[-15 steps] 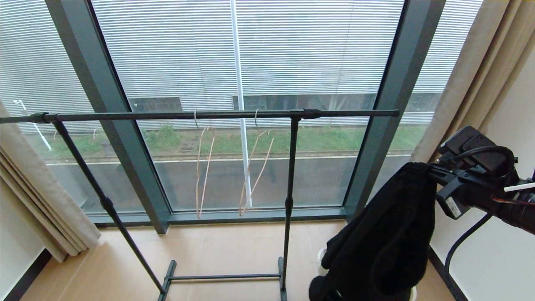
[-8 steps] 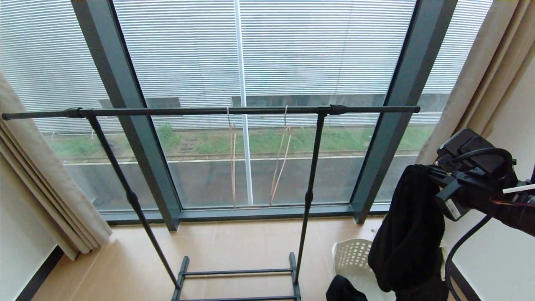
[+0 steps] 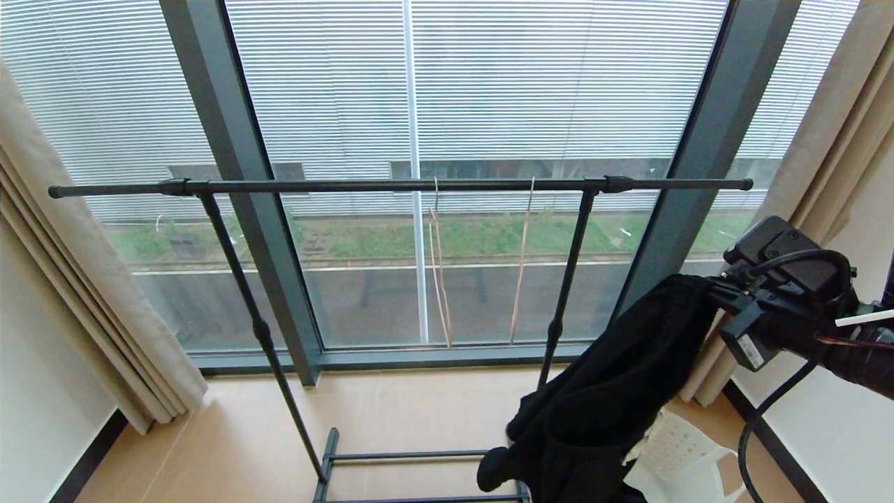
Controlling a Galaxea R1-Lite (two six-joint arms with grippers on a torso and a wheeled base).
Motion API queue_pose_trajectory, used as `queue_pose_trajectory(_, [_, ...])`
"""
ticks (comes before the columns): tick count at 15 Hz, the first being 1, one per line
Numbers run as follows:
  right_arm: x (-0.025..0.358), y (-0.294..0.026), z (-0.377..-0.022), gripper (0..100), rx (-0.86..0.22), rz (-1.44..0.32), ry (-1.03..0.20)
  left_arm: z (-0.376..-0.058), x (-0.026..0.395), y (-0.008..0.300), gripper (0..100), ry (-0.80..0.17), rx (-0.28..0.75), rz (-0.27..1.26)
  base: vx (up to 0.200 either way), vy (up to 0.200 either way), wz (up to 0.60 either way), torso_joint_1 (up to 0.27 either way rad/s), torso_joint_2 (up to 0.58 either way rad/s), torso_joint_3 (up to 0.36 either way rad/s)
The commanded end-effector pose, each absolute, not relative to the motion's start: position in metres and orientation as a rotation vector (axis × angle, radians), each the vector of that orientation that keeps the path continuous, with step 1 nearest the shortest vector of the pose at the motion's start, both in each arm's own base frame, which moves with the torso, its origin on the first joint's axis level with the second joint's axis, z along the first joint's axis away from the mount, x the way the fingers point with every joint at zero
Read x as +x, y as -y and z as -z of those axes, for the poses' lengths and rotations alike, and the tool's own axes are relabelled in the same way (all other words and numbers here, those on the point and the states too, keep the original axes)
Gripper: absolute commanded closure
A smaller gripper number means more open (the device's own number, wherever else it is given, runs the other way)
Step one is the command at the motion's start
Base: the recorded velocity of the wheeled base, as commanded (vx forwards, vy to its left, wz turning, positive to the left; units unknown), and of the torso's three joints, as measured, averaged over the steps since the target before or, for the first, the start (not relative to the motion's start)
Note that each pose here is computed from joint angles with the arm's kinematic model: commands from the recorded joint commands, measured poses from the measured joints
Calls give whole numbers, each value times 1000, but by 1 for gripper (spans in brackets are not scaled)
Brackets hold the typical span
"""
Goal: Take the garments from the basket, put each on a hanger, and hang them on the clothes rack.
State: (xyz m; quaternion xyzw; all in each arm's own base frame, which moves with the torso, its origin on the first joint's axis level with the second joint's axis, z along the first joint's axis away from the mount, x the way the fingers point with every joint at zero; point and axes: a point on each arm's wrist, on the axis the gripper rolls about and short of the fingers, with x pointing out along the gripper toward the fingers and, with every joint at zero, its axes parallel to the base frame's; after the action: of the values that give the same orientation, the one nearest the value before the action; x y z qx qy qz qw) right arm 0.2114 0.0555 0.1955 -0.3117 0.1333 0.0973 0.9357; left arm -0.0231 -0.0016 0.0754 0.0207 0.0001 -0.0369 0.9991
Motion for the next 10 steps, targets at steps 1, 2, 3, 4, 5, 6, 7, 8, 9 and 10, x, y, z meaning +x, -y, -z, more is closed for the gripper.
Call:
queue_pose_trajectory(1, [212, -56, -194, 100, -638, -200, -278, -75, -23, 2, 0, -2, 41, 74, 0, 0, 0, 0, 0, 0])
queue_pose_trajectory(2, [212, -55, -194, 100, -639, -200, -280, -75, -23, 2, 0, -2, 41, 71, 0, 0, 0, 0, 0, 0])
queue_pose_trajectory(3, [211, -56, -194, 100, -639, -203, -277, -75, -23, 2, 0, -2, 41, 71, 0, 0, 0, 0, 0, 0])
queue_pose_trajectory(4, [211, -56, -194, 100, -639, -206, -276, -75, -23, 1, 0, -2, 41, 69, 0, 0, 0, 0, 0, 0])
queue_pose_trajectory(5, [210, -57, -195, 100, -637, -213, -271, -75, -23, 2, 0, -1, 58, 71, 0, 0, 0, 0, 0, 0])
queue_pose_trajectory(6, [209, -60, -195, 100, -635, -236, -261, -76, -23, 2, 0, 4, 115, 72, 0, 0, 0, 0, 0, 0])
queue_pose_trajectory(7, [209, -62, -196, 100, -632, -249, -257, -76, -23, 2, 0, 5, 143, 72, 0, 0, 0, 0, 0, 0])
queue_pose_trajectory(8, [209, -64, -198, 100, -627, -260, -245, -76, -23, 2, 0, -1, 124, 63, 0, 0, 0, 0, 0, 0])
queue_pose_trajectory(9, [206, -72, -201, 100, -619, -290, -223, -79, -21, 2, 0, -27, 127, 54, 0, 0, 0, 0, 0, 0])
queue_pose_trajectory(10, [201, -78, -204, 100, -569, -310, -210, -96, -21, 2, 0, -15, 119, 56, 0, 0, 0, 0, 0, 0])
